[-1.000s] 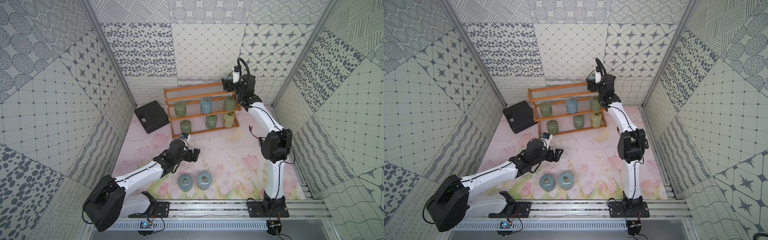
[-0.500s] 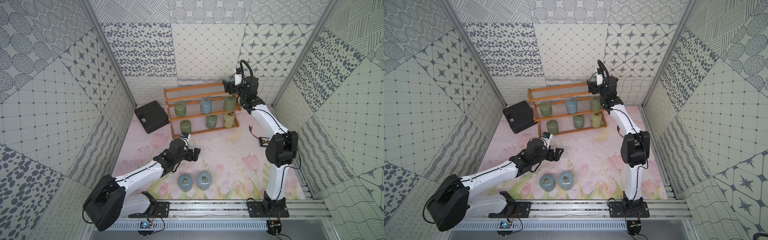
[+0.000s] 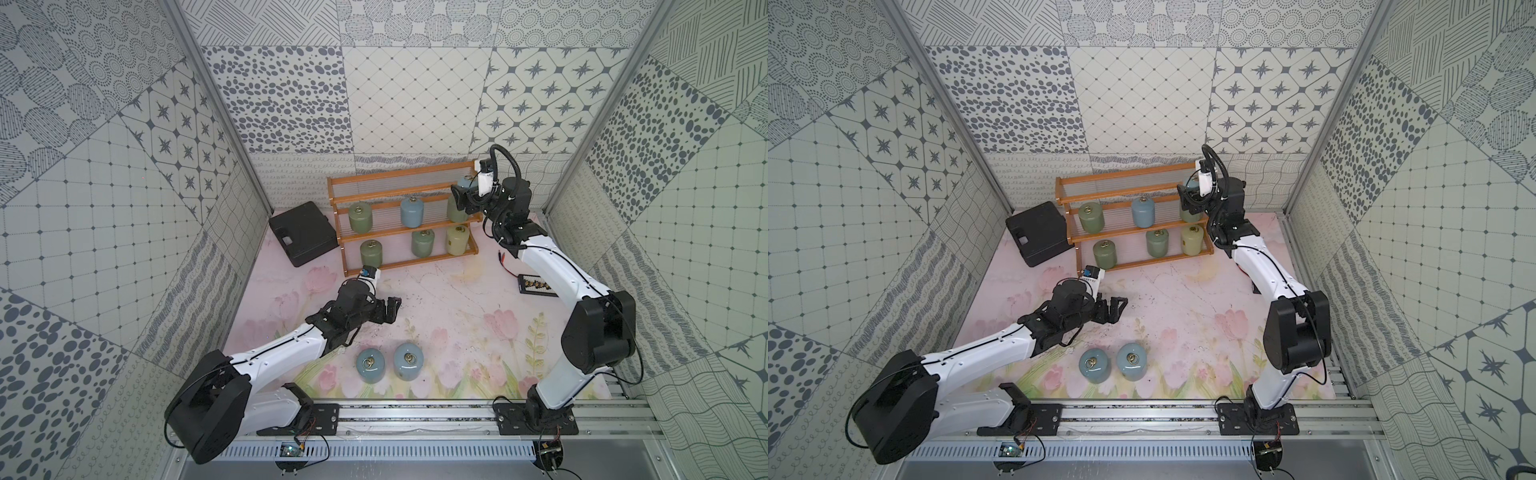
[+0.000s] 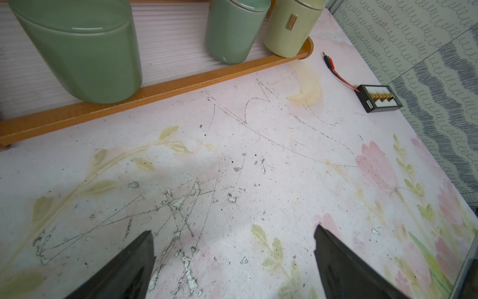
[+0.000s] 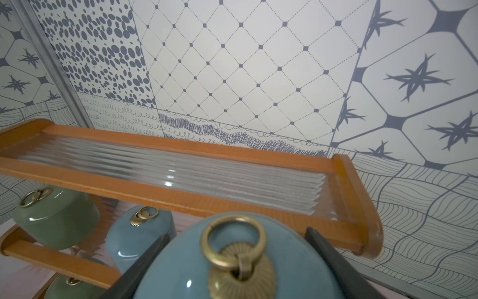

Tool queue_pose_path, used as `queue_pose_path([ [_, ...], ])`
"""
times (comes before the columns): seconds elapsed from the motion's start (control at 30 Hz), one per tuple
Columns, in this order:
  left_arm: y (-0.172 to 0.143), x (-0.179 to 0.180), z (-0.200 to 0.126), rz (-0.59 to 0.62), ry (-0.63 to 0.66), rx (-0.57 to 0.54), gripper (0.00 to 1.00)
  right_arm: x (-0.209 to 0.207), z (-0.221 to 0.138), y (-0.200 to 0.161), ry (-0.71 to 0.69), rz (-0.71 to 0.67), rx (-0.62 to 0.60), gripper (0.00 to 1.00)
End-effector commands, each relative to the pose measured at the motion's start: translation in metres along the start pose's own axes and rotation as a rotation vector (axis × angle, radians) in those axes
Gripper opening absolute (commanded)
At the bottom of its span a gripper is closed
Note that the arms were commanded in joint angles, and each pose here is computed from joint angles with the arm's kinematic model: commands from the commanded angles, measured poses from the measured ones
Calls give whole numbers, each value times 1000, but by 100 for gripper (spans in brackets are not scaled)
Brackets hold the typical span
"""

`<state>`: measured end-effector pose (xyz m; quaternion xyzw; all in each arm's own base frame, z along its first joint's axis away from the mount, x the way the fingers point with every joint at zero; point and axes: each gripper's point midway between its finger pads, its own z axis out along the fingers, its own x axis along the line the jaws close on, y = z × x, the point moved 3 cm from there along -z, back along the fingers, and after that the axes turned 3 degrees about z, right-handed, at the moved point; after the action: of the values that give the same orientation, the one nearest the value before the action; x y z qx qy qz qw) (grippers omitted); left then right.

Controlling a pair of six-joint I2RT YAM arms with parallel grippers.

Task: Remove the tea canisters from the shelf
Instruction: Pick up the tea canister from the shelf, then place the tea canister at the center of the board.

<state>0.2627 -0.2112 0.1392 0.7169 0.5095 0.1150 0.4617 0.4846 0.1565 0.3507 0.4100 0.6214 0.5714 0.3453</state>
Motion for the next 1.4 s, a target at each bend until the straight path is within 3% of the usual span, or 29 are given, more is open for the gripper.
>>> queue_pose_path([
  [0.0,13,-8,-5,-20,-52,-73,100,19,-31,44,30,-22,-186,72],
  [0.63,13,-13,-36,1,-79,-80,100,109,-121,-76,83,52,-109,71],
  [1.37,-11,-6,-62,6,-78,-82,100,156,-188,-194,94,74,38,71],
])
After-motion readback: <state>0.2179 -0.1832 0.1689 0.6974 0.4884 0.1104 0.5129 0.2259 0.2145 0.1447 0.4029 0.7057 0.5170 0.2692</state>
